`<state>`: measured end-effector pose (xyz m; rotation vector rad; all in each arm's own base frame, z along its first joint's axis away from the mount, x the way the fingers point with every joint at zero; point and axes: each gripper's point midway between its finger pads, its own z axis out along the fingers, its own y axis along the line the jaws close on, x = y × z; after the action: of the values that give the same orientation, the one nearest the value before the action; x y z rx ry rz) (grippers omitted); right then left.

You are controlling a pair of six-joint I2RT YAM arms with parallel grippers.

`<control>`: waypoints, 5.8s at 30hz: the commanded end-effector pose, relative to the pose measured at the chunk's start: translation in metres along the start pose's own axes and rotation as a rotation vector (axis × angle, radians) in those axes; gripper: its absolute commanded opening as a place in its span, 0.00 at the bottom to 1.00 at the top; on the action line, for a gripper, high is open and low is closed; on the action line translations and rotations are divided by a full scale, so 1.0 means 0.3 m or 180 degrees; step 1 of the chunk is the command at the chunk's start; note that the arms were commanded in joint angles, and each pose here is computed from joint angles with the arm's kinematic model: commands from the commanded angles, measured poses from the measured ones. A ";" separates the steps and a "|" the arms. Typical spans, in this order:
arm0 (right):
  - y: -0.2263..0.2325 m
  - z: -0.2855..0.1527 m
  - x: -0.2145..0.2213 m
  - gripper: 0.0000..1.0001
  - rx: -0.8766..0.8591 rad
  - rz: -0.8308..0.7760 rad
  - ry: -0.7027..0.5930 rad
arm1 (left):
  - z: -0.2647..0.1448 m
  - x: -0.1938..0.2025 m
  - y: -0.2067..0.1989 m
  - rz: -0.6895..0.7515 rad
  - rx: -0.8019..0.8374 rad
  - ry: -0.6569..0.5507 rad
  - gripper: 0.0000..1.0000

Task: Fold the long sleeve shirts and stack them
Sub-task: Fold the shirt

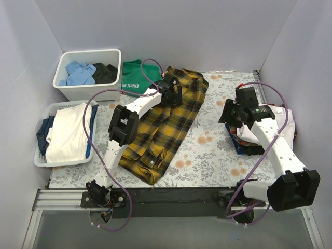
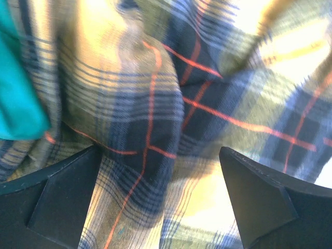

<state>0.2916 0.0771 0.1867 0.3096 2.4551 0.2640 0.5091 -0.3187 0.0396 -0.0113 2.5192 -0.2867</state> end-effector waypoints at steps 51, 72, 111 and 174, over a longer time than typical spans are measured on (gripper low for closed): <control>0.474 0.333 1.006 0.01 -0.0464 -0.0284 0.1949 | -0.903 0.145 0.391 0.0174 0.0297 -0.0507 0.98; 0.007 0.125 0.675 0.04 -0.0099 -0.0720 0.1082 | -0.828 0.489 0.269 -0.0101 0.1291 0.0551 0.98; -0.046 0.004 0.996 0.75 -0.0858 -0.0169 0.1903 | -0.816 1.052 0.235 -0.1150 0.1111 0.1953 0.75; 0.267 -0.135 0.334 0.01 -0.1470 -0.0233 0.0247 | -0.846 0.402 -0.006 -0.0841 0.1073 0.0585 0.00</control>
<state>0.1613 0.1826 0.1511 -0.0393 2.5397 0.8232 0.2244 -0.2972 0.1623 -0.1323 2.7202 -0.9981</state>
